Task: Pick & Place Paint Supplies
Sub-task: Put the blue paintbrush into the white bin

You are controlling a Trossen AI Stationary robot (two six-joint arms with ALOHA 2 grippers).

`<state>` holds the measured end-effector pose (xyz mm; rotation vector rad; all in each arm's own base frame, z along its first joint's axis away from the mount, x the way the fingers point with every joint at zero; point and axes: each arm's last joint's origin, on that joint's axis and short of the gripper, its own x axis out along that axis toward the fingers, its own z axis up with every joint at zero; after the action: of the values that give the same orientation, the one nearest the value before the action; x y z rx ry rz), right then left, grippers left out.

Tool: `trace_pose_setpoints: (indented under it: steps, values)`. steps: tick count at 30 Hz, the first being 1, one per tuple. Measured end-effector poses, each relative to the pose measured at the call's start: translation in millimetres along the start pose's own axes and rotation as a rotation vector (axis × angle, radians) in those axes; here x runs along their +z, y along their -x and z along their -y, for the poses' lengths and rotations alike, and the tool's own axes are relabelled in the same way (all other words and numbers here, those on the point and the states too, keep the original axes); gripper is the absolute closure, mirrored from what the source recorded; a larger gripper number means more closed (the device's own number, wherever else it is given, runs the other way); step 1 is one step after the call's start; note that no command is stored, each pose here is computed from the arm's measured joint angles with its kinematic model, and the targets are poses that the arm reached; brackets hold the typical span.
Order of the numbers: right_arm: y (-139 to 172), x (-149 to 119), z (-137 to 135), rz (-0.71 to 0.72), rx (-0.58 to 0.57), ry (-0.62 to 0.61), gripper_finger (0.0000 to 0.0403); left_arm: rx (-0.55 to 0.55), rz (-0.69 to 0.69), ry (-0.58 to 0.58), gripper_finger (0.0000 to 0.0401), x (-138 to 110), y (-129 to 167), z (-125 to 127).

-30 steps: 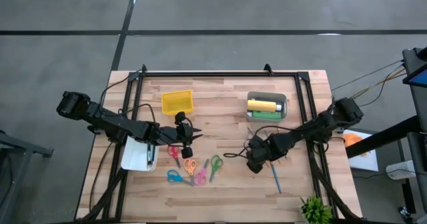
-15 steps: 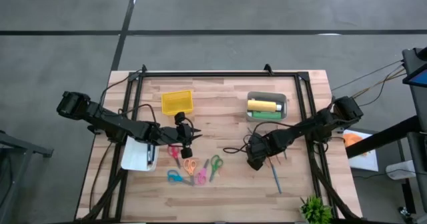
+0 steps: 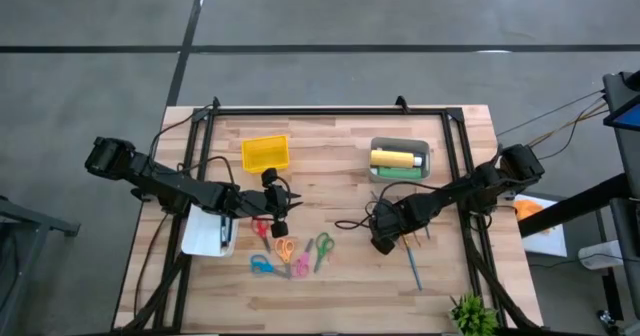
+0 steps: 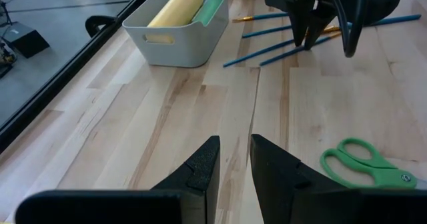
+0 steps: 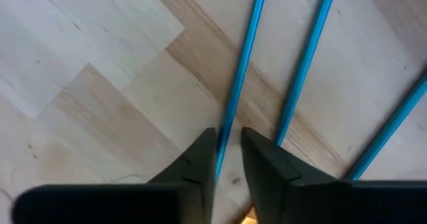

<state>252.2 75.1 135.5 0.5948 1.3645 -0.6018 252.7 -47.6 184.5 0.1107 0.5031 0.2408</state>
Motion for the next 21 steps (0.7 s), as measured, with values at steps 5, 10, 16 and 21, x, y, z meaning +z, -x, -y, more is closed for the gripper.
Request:
trace_pose_setpoints:
  steps: [5,10,16,21]
  values:
    - [-0.2,0.1,0.0,0.002,-0.002,-0.013,0.0387,0.0,0.0,0.0,0.0314,0.0,0.0,0.0]
    - [-0.4,0.0,0.0,0.003,-0.001,-0.015,0.0386,0.0,0.001,0.0,0.0314,0.1,0.0,0.0]
    - [-0.6,0.1,0.0,0.003,-0.001,-0.016,0.0385,0.0,0.001,0.001,0.0315,0.1,0.0,0.0]
    - [0.3,0.3,0.0,0.006,0.006,-0.049,0.0385,0.0,0.001,0.001,0.0315,0.1,0.0,0.0]
